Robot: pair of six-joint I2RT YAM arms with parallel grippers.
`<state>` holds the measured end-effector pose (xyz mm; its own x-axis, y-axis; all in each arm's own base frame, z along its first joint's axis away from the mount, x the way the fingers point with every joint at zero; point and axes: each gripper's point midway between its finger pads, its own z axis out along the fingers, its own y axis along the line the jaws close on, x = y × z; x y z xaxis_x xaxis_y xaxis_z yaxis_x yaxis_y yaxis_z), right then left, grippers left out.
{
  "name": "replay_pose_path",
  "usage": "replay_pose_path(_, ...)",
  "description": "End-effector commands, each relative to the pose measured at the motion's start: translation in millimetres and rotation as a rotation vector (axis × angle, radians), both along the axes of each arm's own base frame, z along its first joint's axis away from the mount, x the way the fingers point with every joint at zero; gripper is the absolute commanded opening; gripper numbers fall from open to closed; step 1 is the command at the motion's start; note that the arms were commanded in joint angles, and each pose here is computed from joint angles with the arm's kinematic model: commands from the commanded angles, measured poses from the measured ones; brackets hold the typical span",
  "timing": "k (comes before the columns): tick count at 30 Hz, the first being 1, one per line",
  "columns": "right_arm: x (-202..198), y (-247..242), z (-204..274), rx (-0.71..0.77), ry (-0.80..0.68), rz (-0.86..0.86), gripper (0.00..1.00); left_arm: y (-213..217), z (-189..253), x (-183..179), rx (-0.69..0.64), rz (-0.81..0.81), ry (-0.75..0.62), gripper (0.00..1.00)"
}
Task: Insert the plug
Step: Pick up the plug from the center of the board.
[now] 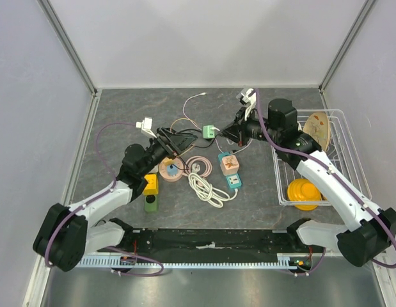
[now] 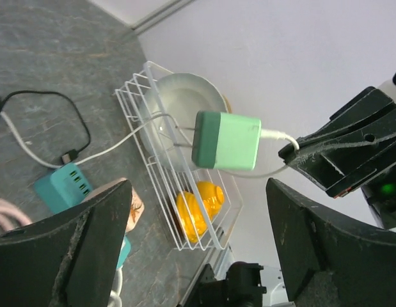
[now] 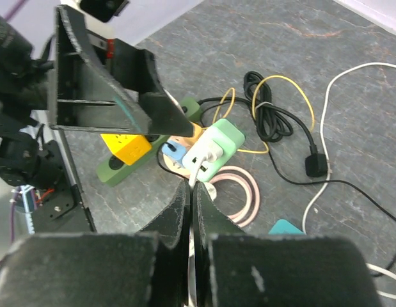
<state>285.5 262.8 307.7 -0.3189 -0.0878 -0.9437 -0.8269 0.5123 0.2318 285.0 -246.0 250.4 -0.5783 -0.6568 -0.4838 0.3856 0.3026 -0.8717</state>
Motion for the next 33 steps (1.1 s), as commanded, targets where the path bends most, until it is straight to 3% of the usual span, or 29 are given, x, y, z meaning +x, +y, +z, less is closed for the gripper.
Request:
replay_pose_path(1,-14,7,30,0.092,-0.051,0.067,0.00,-14,65,-3,-0.156,-0.102,-0.178,0.92)
replay_pose_path(10,-21,13,37,0.162,-0.034,0.095,0.00,-35,63,12,-0.189,-0.184,-0.165,0.94)
replay_pose_path(22,-14,14,25,0.164,-0.016,0.071,0.00,-44,68,5,-0.266,-0.280,-0.170,0.93)
replay_pose_path(33,1,0,-7,0.120,0.033,0.016,0.00,-23,69,-5,-0.308,-0.249,-0.150,0.71)
